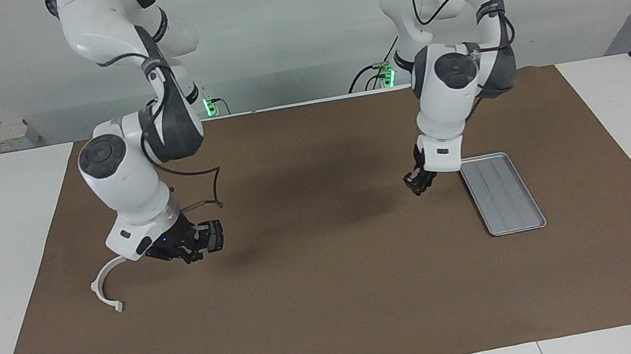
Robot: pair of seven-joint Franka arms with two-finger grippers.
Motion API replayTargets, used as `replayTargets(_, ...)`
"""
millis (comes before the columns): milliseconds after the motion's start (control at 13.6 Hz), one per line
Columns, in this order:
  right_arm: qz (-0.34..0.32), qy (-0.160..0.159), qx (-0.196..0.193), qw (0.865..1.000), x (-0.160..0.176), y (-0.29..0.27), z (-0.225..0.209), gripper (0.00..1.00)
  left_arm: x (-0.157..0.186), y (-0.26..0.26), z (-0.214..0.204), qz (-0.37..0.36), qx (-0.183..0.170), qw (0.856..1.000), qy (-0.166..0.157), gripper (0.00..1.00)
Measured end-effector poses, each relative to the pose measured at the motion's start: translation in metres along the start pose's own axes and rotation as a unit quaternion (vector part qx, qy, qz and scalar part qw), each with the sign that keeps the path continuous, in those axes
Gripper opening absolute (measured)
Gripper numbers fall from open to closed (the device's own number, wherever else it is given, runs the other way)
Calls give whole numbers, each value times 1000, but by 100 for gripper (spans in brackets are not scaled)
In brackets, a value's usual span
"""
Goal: Pick bearing gear from pile to tray
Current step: 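Place the bearing in the tray with the left gripper while the right gripper carries another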
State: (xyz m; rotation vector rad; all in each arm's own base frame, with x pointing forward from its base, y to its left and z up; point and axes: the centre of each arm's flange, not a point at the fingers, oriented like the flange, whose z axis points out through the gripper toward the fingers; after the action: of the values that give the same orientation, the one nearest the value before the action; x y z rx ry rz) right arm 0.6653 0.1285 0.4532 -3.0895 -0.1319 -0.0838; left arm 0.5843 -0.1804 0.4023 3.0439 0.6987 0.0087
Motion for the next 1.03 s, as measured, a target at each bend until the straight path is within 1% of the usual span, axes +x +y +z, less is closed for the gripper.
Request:
replayTargets(74,20,4,2,1000,-3,-37,-14,24,16,-23,6,10,4,1000,-4,35)
replayTargets(221,54,4,7,998,-19,-114,-17,24,39,-63,21,29,7,1000,-8,35)
replayTargets(368,71,1,9,997,-42,-182,-15,24,54,-98,37,48,7,999,-9,35)
replayTargets(516,77,-7,9,997,-68,-236,-10,24,59,-124,46,56,9,998,-15,35)
replayTargets(737,58,-25,0,998,-99,-282,17,24,54,-145,57,53,7,999,-12,35)
replayTargets(884,45,-29,0,999,-115,-304,39,24,52,-162,66,47,7,999,-11,35)
replayTargets(1032,35,-29,3,999,-123,-320,59,24,52,-171,70,43,7,999,-12,35)
